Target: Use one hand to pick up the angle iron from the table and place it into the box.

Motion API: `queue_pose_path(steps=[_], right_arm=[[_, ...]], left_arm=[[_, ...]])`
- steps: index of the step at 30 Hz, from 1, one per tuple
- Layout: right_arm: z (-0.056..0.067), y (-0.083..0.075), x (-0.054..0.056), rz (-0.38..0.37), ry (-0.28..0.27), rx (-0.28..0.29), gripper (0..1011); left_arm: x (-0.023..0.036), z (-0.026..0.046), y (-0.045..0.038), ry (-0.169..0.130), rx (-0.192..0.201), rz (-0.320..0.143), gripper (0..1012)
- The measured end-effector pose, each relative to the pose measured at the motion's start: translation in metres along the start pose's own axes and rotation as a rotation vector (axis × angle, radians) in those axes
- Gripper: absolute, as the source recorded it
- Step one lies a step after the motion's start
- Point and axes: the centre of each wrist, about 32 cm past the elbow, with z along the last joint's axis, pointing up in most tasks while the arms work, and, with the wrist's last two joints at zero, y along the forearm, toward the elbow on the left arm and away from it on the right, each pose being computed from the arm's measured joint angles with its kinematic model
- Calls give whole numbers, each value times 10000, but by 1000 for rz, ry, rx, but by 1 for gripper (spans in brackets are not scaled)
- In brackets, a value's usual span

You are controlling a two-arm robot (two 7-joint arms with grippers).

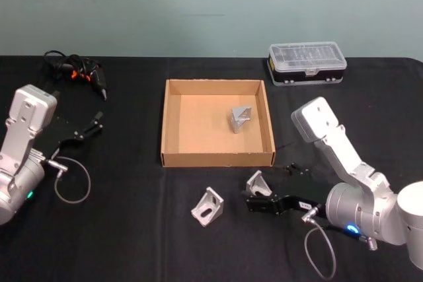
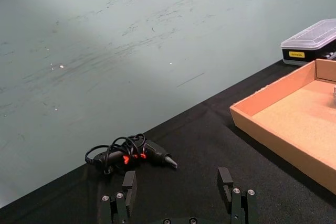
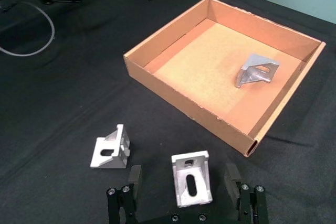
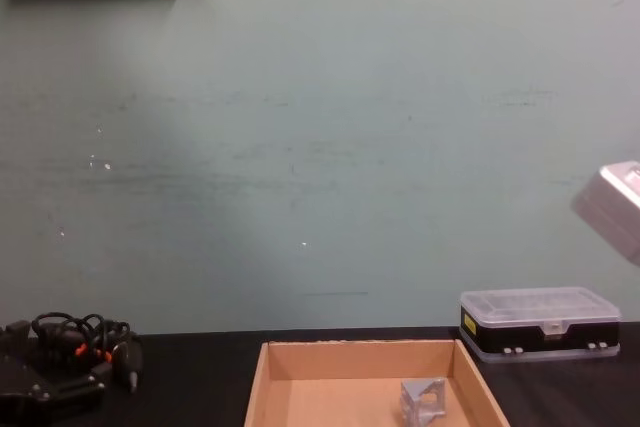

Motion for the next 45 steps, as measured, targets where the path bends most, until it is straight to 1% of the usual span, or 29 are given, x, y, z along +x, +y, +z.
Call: queue_pose_path(steps=[18,34,43,45], right_arm=[[-29,207,20,-22,41,-11,1000],[-65,341,56,-23,53,-10,1000],[-67,342,56,-21,52,-10,999],[-67,341,55,-21,52,-10,983]], left_arm=[[0,0,0,0,0,0,1011],[0,0,0,0,0,0,1011],[0,0,0,0,0,0,1012],[0,0,0,0,0,0,1011]])
